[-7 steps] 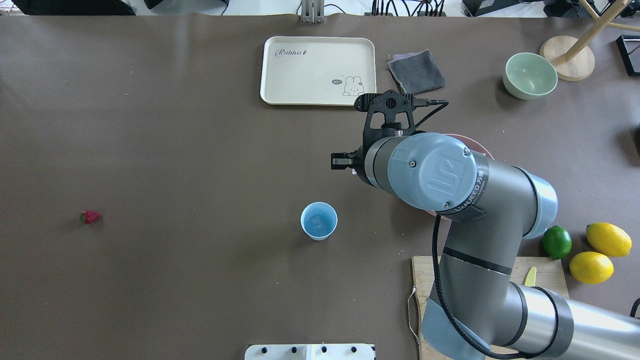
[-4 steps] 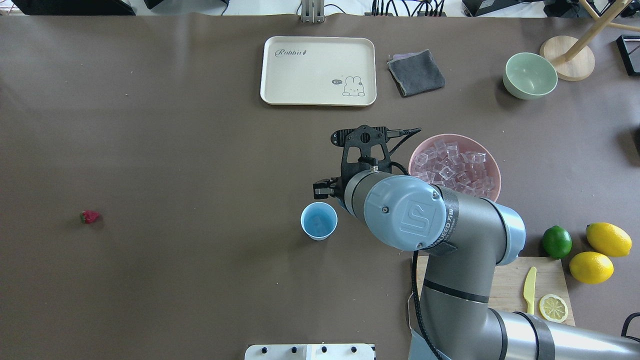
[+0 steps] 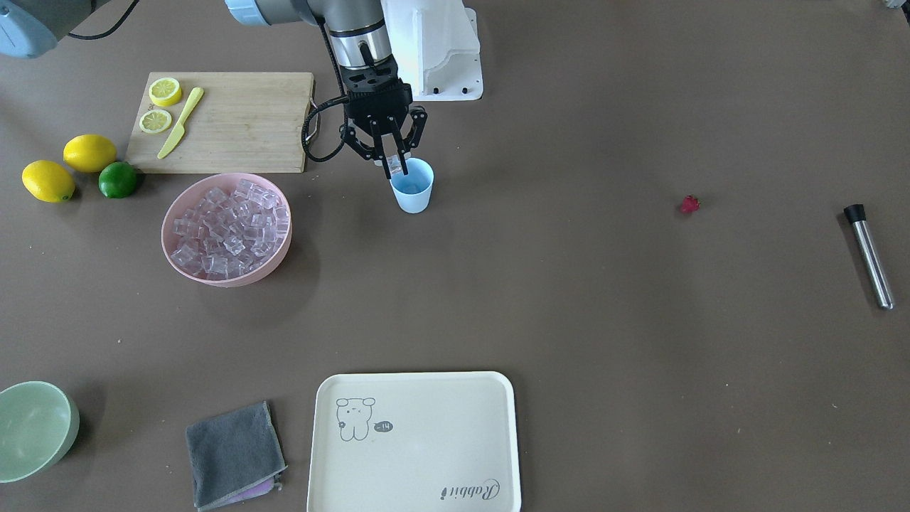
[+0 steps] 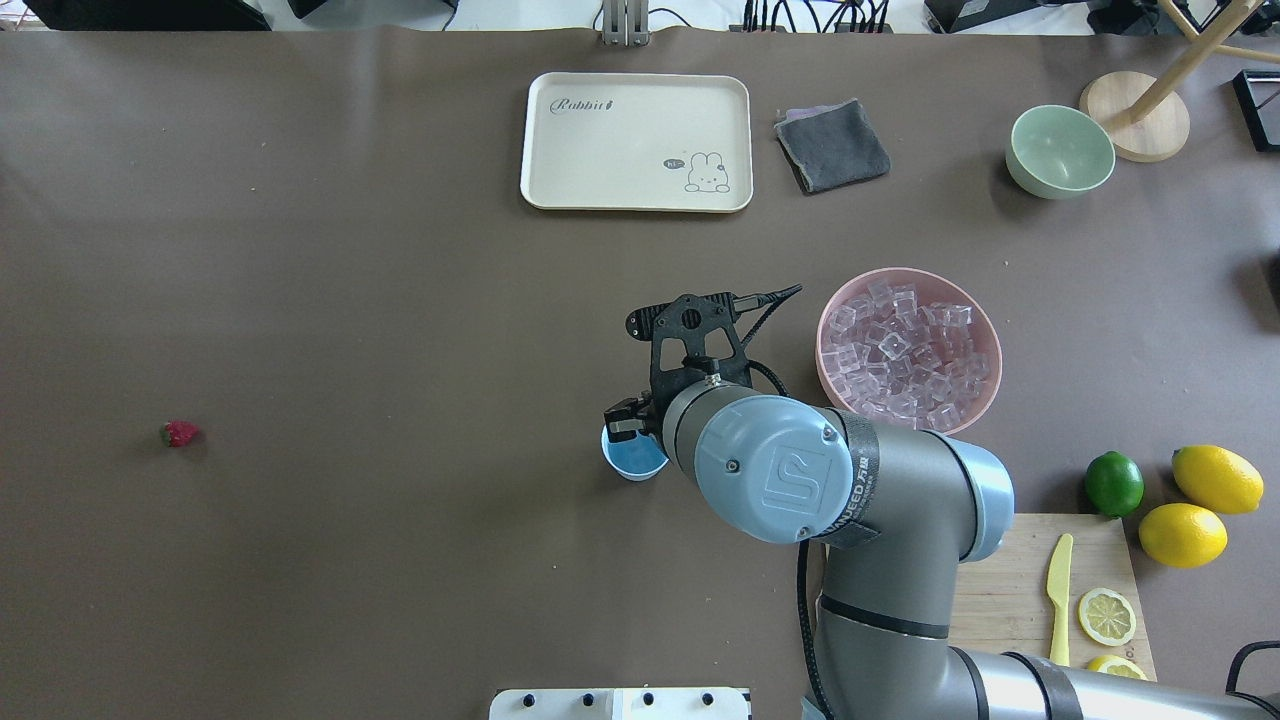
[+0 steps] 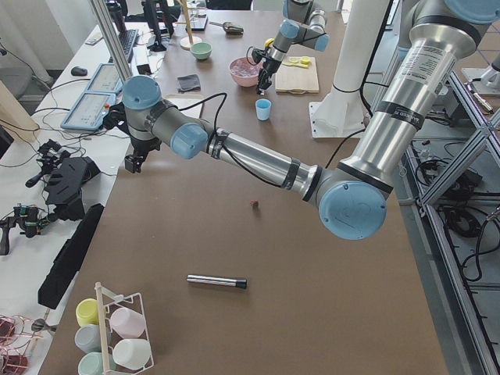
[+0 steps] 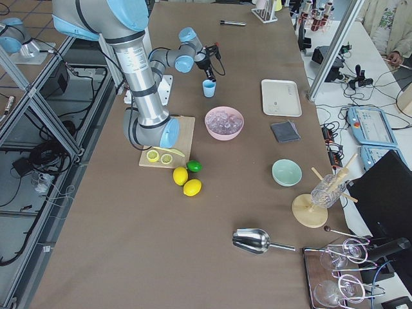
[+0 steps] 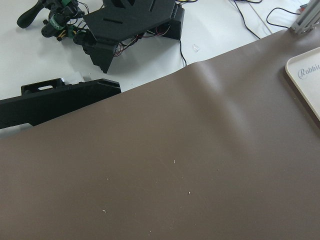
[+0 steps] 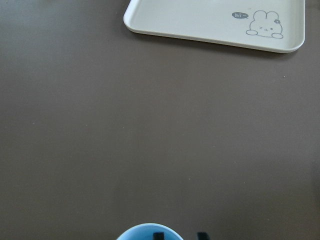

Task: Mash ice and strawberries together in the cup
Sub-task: 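Lower the right gripper to the cup and release the ice cube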

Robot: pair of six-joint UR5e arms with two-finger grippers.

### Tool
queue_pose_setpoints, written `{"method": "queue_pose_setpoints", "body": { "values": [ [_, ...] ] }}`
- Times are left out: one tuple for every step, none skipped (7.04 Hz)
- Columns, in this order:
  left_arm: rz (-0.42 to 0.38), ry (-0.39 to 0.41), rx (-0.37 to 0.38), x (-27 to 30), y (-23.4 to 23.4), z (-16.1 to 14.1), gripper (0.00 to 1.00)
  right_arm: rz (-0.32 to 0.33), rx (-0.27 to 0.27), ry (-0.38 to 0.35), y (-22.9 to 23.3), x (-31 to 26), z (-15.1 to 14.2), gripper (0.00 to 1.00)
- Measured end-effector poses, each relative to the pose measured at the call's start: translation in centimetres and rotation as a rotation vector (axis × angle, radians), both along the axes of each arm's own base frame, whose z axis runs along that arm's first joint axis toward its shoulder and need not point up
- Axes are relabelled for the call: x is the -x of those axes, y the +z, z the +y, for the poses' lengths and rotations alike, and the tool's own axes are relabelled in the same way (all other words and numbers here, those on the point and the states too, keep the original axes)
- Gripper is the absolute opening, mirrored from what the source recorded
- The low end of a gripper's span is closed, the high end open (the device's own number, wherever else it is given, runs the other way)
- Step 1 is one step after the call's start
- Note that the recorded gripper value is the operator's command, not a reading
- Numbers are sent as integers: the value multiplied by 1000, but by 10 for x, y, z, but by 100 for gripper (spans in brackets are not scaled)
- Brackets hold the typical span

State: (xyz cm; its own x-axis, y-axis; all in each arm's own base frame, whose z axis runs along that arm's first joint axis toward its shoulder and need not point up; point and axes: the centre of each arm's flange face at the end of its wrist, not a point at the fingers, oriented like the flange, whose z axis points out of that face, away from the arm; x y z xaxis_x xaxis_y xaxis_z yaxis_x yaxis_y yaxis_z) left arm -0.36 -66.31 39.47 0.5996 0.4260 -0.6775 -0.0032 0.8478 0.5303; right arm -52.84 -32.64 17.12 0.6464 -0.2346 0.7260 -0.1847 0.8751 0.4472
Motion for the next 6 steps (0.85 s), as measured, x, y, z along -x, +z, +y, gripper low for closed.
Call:
{"method": "queue_pose_setpoints", "body": {
  "values": [
    [0,1,-1,0,0,0,98,1,-7,-7,-3,2,1,0],
    [0,1,0,0,1,0,98,2,-21,-15,-7,3,0,0],
    [0,1,2,0,1,0,98,6,-30,-22,-9,5,0,0],
    [0,2,1,0,1,1,98,11,-35,-27,-8,6,0,0],
    [1,2,0,-1,2,3,98,12,-48,-34,-8,7,0,0],
    [0,2,0,0,4,7,98,5,-70,-44,-7,9,-1,0]
  ]
}}
